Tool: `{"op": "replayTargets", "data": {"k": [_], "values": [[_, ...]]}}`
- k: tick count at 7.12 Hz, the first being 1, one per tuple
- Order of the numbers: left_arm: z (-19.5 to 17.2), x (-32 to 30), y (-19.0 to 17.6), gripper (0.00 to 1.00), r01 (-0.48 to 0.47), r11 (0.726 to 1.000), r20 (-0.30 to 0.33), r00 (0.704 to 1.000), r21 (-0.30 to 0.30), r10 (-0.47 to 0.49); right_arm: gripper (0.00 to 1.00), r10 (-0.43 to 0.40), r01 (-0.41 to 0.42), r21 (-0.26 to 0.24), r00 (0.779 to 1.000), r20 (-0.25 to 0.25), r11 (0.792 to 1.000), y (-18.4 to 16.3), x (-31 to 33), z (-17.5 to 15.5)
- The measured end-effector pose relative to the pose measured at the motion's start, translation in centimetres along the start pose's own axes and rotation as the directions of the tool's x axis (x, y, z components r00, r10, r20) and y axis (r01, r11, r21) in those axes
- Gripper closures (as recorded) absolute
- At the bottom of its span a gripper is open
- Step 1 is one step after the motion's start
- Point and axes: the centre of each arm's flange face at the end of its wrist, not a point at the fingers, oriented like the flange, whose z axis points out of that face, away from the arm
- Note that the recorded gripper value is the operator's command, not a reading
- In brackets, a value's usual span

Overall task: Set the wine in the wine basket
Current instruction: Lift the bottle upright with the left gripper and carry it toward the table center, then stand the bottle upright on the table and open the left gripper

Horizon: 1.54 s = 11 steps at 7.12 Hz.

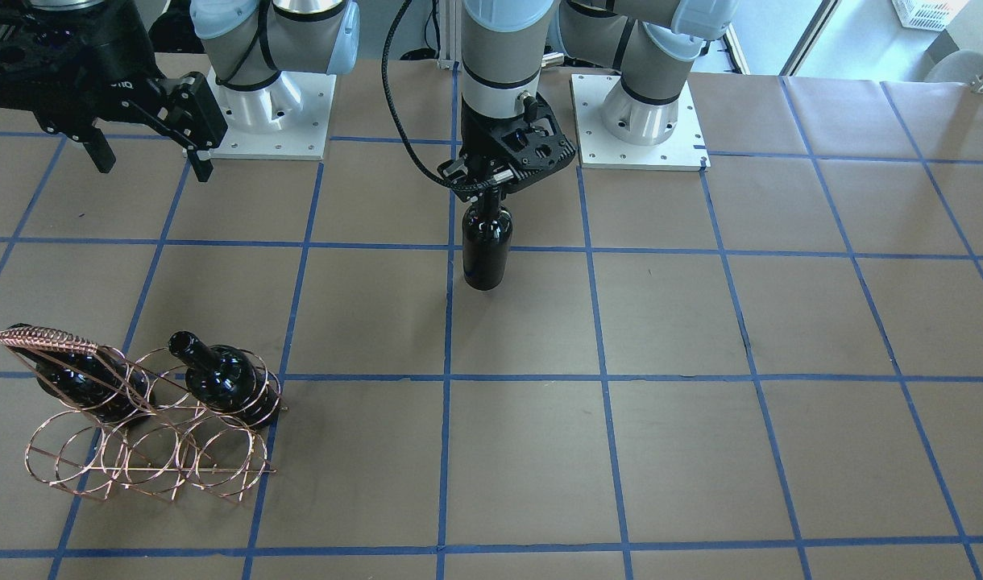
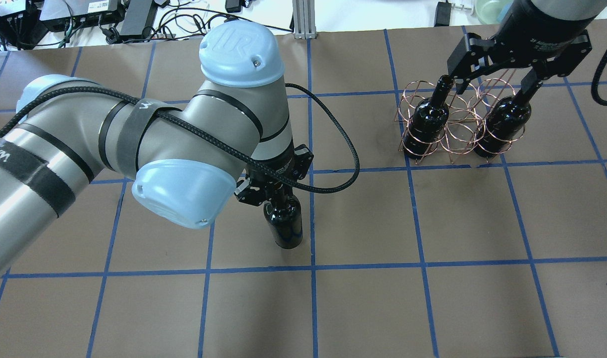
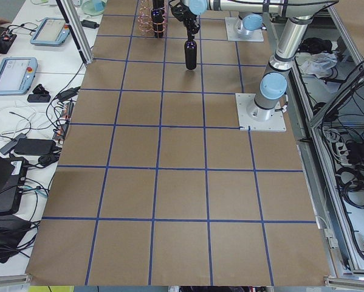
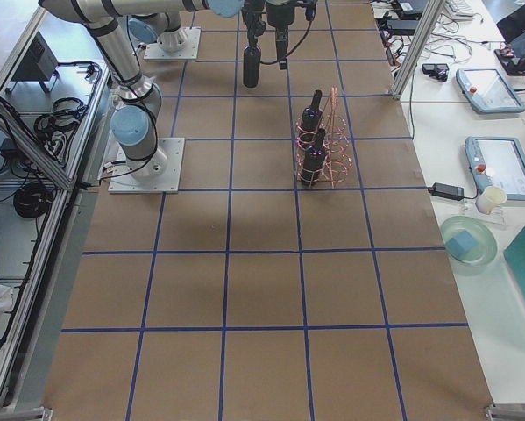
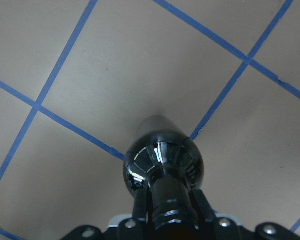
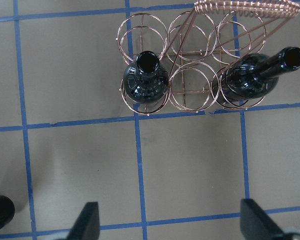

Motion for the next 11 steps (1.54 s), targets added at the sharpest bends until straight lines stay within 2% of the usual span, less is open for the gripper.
{"op": "replayTargets", "data": {"k": [7, 11], "values": [[1.2, 1.8, 1.9, 0.89, 0.006, 1.0, -0.012, 1.0, 0.023, -0.006, 0.0, -0.001, 0.001, 0.002, 1.0, 0.0, 1.0, -0.1, 0.0, 0.0], [2.3, 0.1, 3.0, 0.89, 0.002, 1.0, 0.013, 1.0, 0.023, -0.003, 0.0, -0.001, 0.001, -0.007, 1.0, 0.0, 1.0, -0.1, 0.1, 0.1]]}}
